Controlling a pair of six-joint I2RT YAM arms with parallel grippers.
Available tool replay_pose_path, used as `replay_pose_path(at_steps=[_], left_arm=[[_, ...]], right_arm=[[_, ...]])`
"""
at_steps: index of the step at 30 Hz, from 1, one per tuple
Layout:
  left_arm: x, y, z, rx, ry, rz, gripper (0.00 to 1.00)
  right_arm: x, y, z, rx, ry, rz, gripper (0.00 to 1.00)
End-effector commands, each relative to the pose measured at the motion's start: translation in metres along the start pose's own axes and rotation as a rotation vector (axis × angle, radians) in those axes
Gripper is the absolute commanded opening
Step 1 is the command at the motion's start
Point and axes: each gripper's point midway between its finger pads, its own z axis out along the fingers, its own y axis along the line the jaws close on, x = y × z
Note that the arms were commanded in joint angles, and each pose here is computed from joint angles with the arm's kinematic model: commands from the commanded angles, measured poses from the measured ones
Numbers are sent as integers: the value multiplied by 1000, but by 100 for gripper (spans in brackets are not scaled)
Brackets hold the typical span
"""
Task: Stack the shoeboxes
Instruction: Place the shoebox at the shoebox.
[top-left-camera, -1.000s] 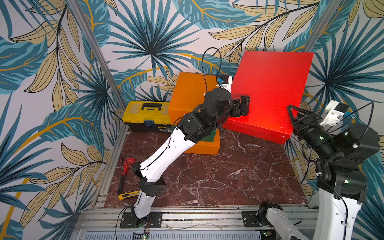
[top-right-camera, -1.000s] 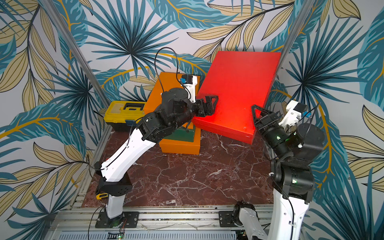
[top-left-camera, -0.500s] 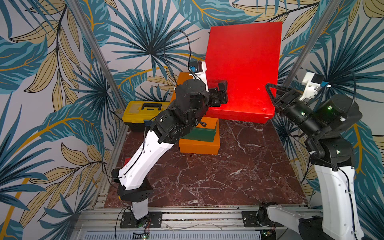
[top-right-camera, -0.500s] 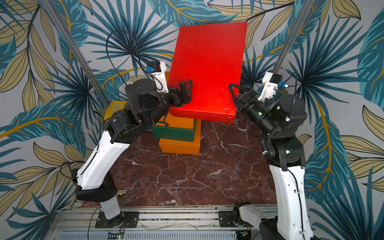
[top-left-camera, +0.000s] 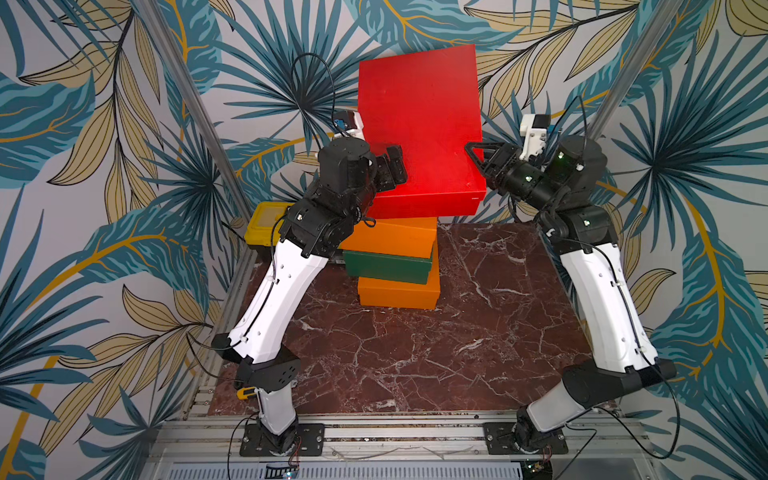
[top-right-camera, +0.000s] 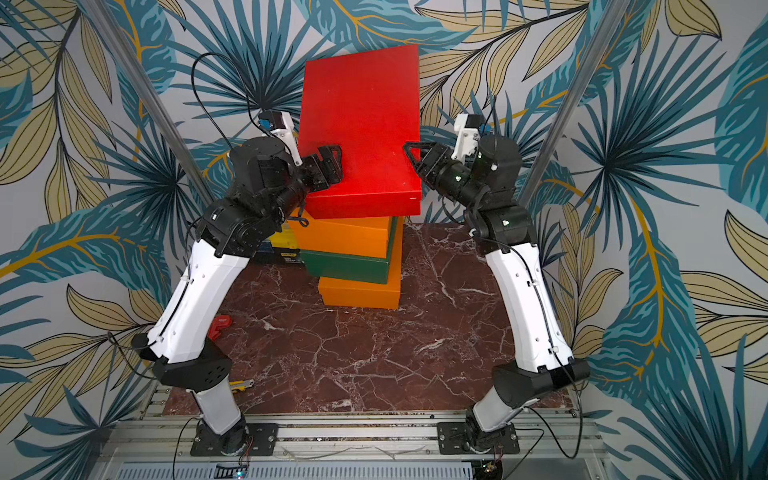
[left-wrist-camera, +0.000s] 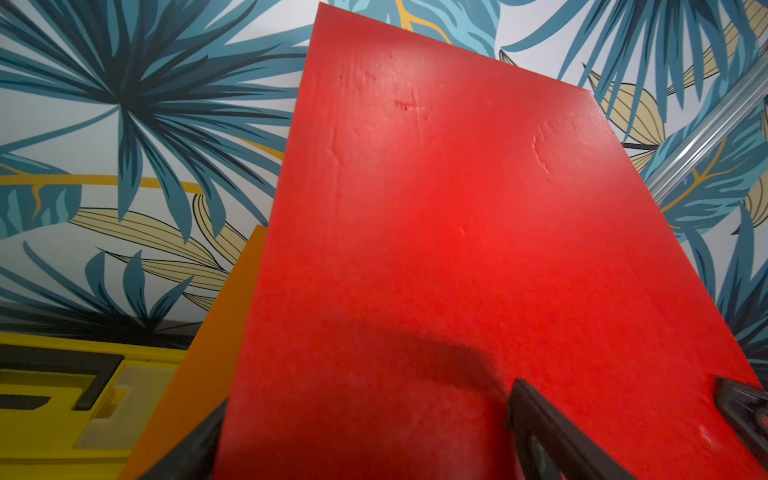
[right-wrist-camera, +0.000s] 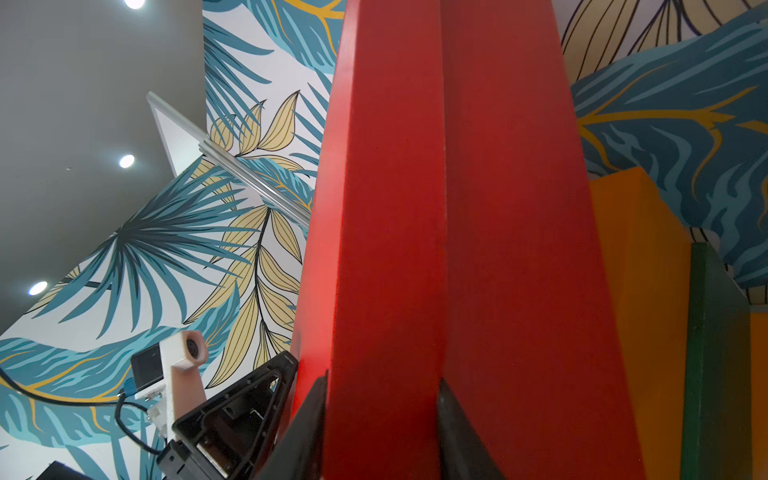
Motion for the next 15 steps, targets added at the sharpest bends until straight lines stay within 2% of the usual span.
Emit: replay_pose_path(at_steps=[1, 10, 15], left_arm=[[27, -77, -5, 387, 135, -40, 93], [19, -29, 30, 335, 160, -117, 94], [7, -9, 31, 296, 139, -130, 96]], right_arm=[[57, -28, 49, 6, 183, 15, 29], [73, -60, 73, 53, 221, 47, 31], [83, -74, 77, 84, 245, 67, 39]])
